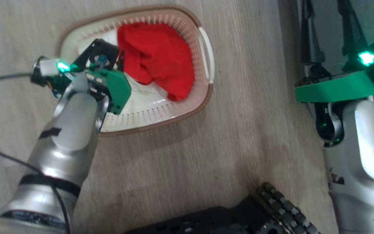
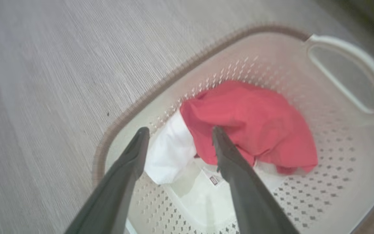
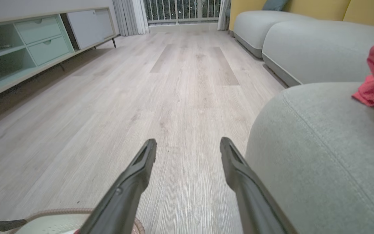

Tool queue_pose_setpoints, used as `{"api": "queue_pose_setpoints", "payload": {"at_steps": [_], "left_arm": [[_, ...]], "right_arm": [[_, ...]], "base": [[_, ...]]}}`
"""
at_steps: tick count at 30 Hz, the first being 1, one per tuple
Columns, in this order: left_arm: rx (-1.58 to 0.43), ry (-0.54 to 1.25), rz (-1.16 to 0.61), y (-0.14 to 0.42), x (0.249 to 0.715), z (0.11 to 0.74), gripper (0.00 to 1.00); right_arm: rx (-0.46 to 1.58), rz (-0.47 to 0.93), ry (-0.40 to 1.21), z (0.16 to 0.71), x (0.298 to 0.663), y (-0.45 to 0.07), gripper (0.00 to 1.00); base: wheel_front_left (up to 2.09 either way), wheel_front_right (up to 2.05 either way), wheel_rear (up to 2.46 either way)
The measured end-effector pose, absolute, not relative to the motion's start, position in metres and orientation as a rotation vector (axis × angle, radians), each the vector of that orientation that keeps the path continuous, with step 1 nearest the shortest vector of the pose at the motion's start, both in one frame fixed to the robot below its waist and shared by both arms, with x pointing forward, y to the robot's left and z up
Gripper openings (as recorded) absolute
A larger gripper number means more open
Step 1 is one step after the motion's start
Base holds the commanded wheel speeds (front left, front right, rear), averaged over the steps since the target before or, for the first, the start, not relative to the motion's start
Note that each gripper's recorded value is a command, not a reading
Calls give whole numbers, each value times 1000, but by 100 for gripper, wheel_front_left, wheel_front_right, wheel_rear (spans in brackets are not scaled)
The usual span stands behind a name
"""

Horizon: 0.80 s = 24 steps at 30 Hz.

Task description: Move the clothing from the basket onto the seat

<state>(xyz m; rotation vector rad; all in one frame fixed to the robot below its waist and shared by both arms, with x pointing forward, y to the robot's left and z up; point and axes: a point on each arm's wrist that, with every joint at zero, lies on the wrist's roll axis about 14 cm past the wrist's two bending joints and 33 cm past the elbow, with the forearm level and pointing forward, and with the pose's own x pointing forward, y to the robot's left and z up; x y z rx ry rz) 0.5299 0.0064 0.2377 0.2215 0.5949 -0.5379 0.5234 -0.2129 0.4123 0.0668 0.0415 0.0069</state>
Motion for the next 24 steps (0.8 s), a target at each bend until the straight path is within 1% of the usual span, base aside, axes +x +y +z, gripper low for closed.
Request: {"api": "queue_pose_setpoints", "payload": {"at_steps": [4, 8, 13, 20, 24], "left_arm": [[304, 699, -556, 3, 530, 198, 100], [349, 746, -566, -2, 536, 176, 100], [371, 778, -560, -7, 540, 159, 100], [426, 833, -554, 3, 534, 137, 100], [439, 826, -548, 6, 538, 136, 100]], "right_arm": [[67, -14, 97, 390, 518, -222, 100], [63, -45, 123, 379, 514, -234, 100], [73, -59, 139, 371, 513, -239, 100], [97, -55, 162, 361, 512, -236, 100], [113, -43, 177, 356, 510, -231, 100]], "base": [[0, 0, 0], [0, 0, 0], [0, 0, 0], [0, 0, 0], [0, 0, 0]]}}
